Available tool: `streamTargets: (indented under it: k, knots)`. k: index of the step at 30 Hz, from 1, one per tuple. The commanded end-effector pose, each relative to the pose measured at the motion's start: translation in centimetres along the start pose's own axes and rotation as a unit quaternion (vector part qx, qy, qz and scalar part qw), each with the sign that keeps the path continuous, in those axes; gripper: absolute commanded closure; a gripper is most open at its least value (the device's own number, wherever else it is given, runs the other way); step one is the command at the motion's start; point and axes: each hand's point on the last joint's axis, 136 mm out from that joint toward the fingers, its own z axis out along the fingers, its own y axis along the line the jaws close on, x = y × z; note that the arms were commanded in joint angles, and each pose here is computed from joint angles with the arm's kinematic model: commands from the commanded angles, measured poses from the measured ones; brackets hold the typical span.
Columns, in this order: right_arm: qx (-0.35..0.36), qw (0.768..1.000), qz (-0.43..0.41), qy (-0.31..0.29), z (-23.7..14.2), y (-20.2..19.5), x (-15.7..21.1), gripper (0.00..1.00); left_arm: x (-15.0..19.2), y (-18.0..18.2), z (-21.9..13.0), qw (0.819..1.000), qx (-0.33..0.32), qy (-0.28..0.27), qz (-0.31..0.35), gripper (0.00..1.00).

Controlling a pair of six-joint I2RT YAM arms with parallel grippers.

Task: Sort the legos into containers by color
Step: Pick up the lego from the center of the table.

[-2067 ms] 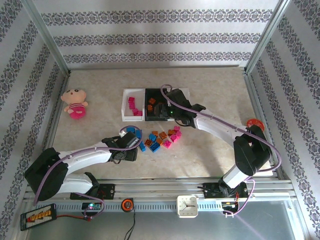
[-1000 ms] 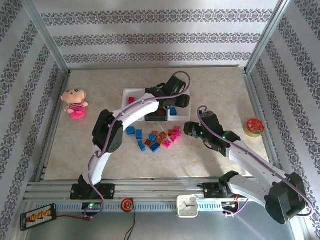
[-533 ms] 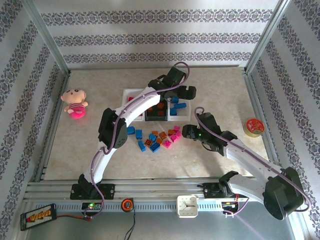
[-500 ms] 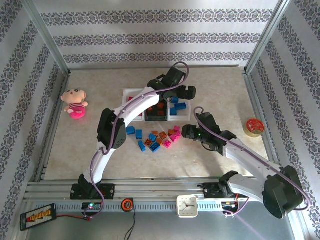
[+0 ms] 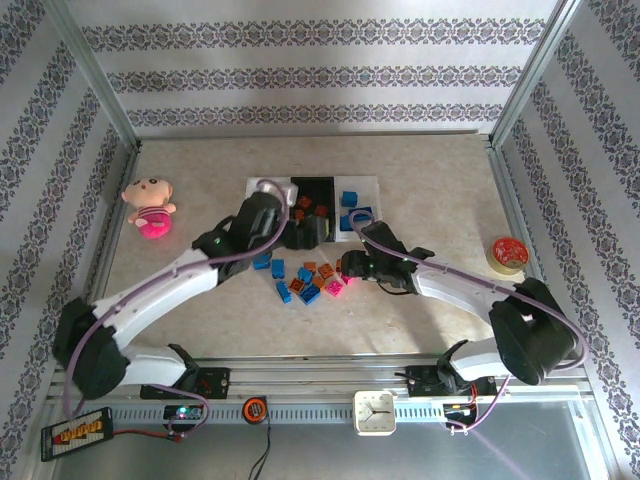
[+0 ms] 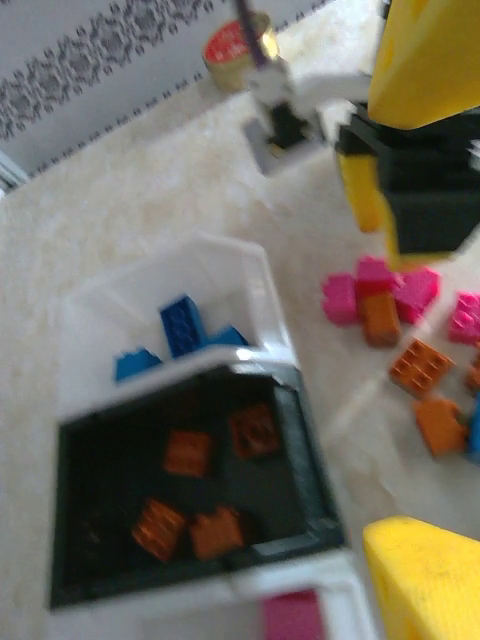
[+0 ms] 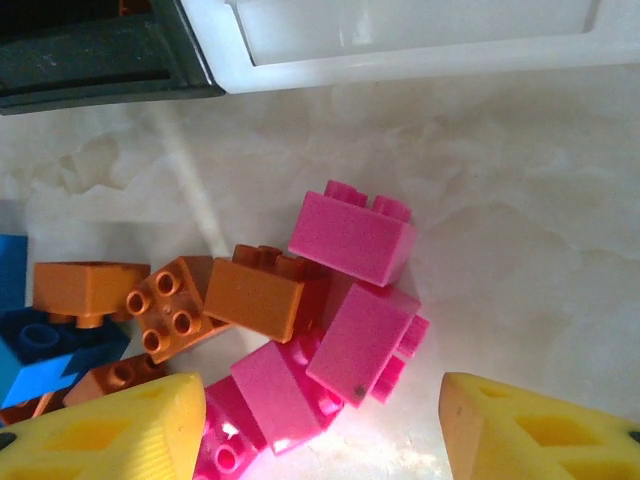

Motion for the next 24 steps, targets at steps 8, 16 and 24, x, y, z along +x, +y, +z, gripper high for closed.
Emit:
streamTargets:
  k: [8, 16, 24]
  knots:
    - [0.04, 0.998, 0.044, -0.031, 1.3, -1.2, -1.6, 0.46, 5.2, 5.5, -5.2, 0.997, -0.045, -0.034, -0.058, 0.0]
    - [0.039, 0.997, 0.063, -0.015, 2.5, -1.4, -1.5, 0.54, 6.5, 6.7, -5.9, 0.995, -0.05, -0.039, -0.071, 0.0]
    - [0.066, 0.995, 0.072, 0.008, 2.9, -3.4, 0.0, 0.59, 7.0, 7.1, -5.8, 0.995, -0.06, -0.034, -0.068, 0.0]
